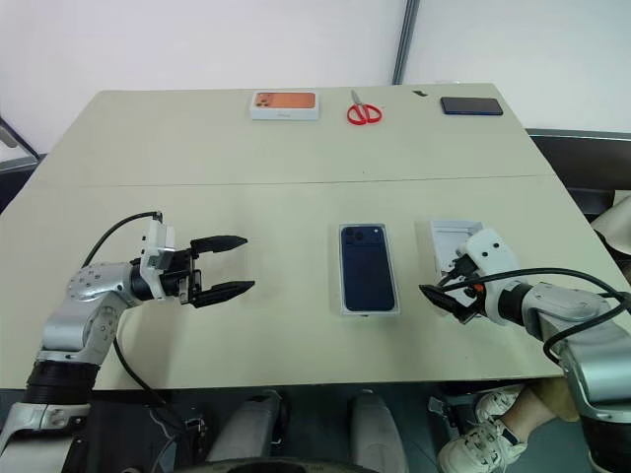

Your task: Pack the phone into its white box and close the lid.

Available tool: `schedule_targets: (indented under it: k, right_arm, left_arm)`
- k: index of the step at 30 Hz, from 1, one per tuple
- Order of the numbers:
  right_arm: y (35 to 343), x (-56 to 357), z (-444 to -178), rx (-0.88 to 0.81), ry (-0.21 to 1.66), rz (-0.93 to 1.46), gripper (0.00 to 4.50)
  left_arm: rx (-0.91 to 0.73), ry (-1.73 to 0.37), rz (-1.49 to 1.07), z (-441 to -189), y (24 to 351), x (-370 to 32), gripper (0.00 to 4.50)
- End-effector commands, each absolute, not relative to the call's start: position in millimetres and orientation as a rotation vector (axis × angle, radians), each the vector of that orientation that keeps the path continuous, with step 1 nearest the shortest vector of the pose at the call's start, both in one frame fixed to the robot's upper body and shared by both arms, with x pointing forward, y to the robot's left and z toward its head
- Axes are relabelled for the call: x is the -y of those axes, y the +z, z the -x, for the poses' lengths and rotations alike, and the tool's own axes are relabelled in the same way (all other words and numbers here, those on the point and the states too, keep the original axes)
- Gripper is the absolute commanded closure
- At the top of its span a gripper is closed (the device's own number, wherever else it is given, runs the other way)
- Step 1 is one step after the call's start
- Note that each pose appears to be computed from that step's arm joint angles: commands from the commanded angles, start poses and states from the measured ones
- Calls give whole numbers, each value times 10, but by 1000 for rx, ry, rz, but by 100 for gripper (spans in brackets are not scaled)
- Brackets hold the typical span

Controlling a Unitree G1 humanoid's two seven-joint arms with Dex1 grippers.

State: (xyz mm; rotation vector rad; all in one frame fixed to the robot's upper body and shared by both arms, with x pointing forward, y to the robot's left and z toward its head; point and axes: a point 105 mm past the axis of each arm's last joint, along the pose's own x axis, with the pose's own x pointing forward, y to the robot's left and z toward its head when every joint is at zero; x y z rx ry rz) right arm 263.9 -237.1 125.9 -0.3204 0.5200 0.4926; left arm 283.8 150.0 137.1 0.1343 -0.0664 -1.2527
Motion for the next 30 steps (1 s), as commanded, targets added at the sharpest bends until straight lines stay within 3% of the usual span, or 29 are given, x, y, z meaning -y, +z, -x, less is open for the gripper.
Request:
schedule_targets:
  k: [1,19,30]
  right_arm:
    - [1398,2408,-2599,-479,412,336,2]
    - [1289,2258,-2764,-712,307,176,2]
    - [1257,2312,-2857,-754,244,192,2]
  left_arm:
    - [116,-1269,-177,-2824,1471,-1507,0]
    - [131,-1318,-193,-2668,1427,-1427,0]
    - [142,-1304,-183,-2667,1380,-1370,0]
